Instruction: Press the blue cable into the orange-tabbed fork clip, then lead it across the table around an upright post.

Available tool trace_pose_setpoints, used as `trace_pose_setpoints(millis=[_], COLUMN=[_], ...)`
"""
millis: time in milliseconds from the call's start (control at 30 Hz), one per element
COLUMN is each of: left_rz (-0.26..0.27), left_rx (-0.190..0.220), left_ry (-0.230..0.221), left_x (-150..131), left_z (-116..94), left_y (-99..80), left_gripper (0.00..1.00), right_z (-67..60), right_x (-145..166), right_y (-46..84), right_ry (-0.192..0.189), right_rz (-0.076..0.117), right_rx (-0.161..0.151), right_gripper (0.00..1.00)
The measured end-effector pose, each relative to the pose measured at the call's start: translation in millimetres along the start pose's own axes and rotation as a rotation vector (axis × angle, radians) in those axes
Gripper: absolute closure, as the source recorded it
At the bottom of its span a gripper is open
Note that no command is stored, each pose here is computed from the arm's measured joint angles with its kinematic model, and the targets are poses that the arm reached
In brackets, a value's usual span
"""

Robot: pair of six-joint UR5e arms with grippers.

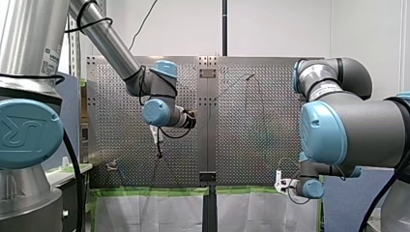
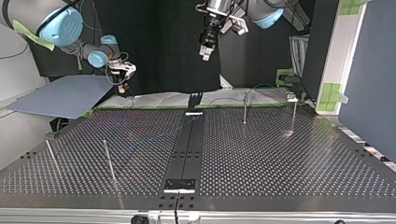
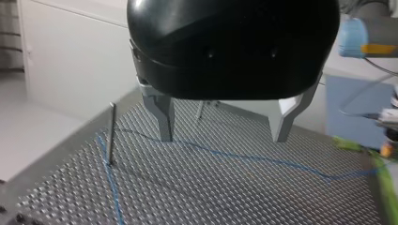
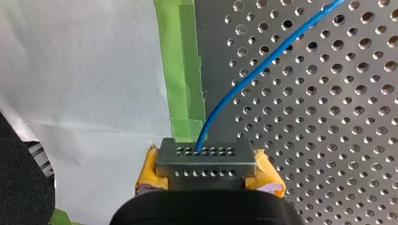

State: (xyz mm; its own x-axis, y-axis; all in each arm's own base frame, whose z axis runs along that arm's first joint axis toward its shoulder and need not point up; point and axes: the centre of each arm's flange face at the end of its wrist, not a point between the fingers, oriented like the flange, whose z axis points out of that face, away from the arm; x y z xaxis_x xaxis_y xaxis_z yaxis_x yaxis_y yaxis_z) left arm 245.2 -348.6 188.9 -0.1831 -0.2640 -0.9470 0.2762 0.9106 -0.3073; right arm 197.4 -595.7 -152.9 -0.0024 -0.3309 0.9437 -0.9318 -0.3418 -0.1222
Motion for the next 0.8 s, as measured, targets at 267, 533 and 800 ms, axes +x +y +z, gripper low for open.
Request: trace_pose_setpoints(millis=[267,533,800], left_rz=[0.02,-0.022,-0.045], left_rx=[-0.022,0.011,0.037], left_ry=[0.081,0.081,-0.001], left_x=[45.5,58.7,47.0], left_z=[-19.4,-22.9,-4.4], left_y=[29.1,38.5,33.0], left_gripper=[0.0,0.0,0.0], right_z=[0.6,0.9,1.4], right_x=[0.2,0.0,0.3], right_y=[-2.0,-4.6,-6.0], right_ry=[0.0,0.0,0.0], right_rz=[-0.009,-0.022,-0.022], right_rx=[-0.001,0.002,0.004], right_gripper=[1.0,1.0,1.0])
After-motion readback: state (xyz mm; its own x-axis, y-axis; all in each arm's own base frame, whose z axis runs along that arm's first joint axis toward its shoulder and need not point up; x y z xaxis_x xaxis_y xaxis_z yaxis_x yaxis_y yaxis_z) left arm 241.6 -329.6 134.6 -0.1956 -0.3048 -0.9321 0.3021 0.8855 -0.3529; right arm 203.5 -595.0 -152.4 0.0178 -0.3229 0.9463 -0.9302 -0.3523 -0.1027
